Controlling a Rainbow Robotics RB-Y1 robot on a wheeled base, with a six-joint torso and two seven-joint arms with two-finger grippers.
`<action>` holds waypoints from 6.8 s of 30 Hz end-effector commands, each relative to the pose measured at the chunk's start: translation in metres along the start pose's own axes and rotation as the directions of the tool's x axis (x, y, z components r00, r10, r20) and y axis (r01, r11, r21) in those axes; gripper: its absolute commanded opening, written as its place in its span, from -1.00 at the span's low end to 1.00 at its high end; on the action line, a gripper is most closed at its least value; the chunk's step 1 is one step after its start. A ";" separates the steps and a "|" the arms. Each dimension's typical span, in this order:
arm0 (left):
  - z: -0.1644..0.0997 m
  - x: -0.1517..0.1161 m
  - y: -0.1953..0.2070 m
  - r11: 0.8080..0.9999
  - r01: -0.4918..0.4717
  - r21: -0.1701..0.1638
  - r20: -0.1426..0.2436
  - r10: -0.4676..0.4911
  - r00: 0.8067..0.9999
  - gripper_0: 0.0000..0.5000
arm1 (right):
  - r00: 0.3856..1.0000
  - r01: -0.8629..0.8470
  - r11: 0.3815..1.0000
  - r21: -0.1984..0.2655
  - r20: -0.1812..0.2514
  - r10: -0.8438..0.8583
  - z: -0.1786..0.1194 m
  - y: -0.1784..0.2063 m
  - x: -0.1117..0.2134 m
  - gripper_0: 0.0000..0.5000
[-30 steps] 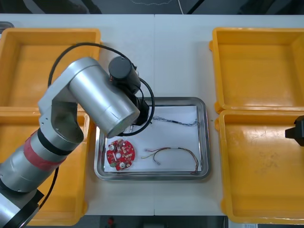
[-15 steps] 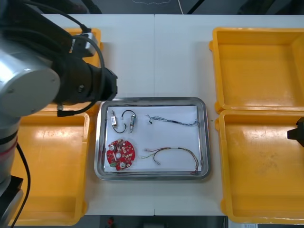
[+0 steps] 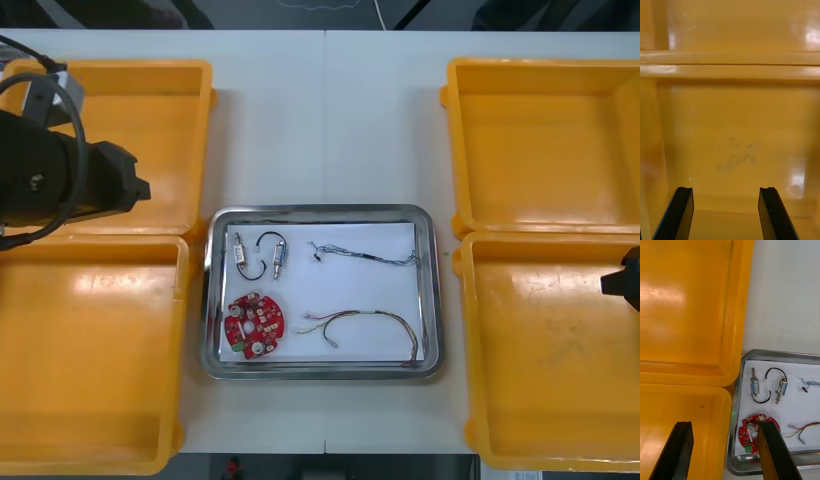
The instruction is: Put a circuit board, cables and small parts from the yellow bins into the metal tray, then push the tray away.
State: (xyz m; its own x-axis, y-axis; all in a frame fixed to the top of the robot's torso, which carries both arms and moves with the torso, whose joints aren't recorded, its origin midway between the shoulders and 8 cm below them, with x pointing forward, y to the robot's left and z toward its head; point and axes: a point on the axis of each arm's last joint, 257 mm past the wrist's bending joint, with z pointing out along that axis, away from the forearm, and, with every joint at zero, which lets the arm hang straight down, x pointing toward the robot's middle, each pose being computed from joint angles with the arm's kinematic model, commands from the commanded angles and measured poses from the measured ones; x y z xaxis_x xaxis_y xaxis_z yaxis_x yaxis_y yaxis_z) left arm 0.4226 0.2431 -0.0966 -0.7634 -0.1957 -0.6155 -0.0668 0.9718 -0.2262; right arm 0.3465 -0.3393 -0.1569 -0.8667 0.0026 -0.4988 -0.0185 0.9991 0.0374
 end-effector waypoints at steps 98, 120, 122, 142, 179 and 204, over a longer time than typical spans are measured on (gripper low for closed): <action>-0.025 0.065 0.142 0.966 -0.190 -0.173 -0.140 0.167 0.976 1.00 | -0.030 0.990 -0.028 -0.140 -0.010 -1.000 0.150 0.346 0.113 1.00; -0.025 0.065 0.142 0.966 -0.190 -0.173 -0.140 0.167 0.976 1.00 | -0.007 0.994 -0.007 -0.110 0.005 -1.000 0.141 0.351 0.108 -1.00; -0.025 0.065 0.142 0.966 -0.190 -0.173 -0.140 0.167 0.976 1.00 | 0.003 0.995 0.003 -0.096 0.002 -1.000 0.142 0.350 0.103 -1.00; -0.025 0.065 0.142 0.966 -0.190 -0.173 -0.140 0.167 0.976 1.00 | 0.010 1.000 0.009 0.028 -0.019 -1.000 0.131 0.356 0.024 -1.00; -0.025 0.065 0.142 0.966 -0.190 -0.173 -0.140 0.167 0.976 1.00 | 0.037 0.986 0.035 0.165 -0.010 -0.999 0.126 0.390 -0.107 -1.00; -0.025 0.065 0.142 0.966 -0.190 -0.173 -0.140 0.167 0.976 1.00 | -0.037 0.973 -0.033 0.227 0.013 -0.999 0.137 0.366 -0.176 -1.00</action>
State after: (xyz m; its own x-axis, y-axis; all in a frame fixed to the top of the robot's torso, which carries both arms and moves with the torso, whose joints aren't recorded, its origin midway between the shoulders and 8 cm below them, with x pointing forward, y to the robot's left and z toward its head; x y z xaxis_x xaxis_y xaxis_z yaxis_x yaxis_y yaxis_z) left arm 0.3402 0.3665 -0.1725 -0.8687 -0.1201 -0.4806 -0.1120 0.9927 -0.0457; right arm 0.5375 0.0228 -0.2164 0.0291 -0.9995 -0.0096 -0.7760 -0.0165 -0.6305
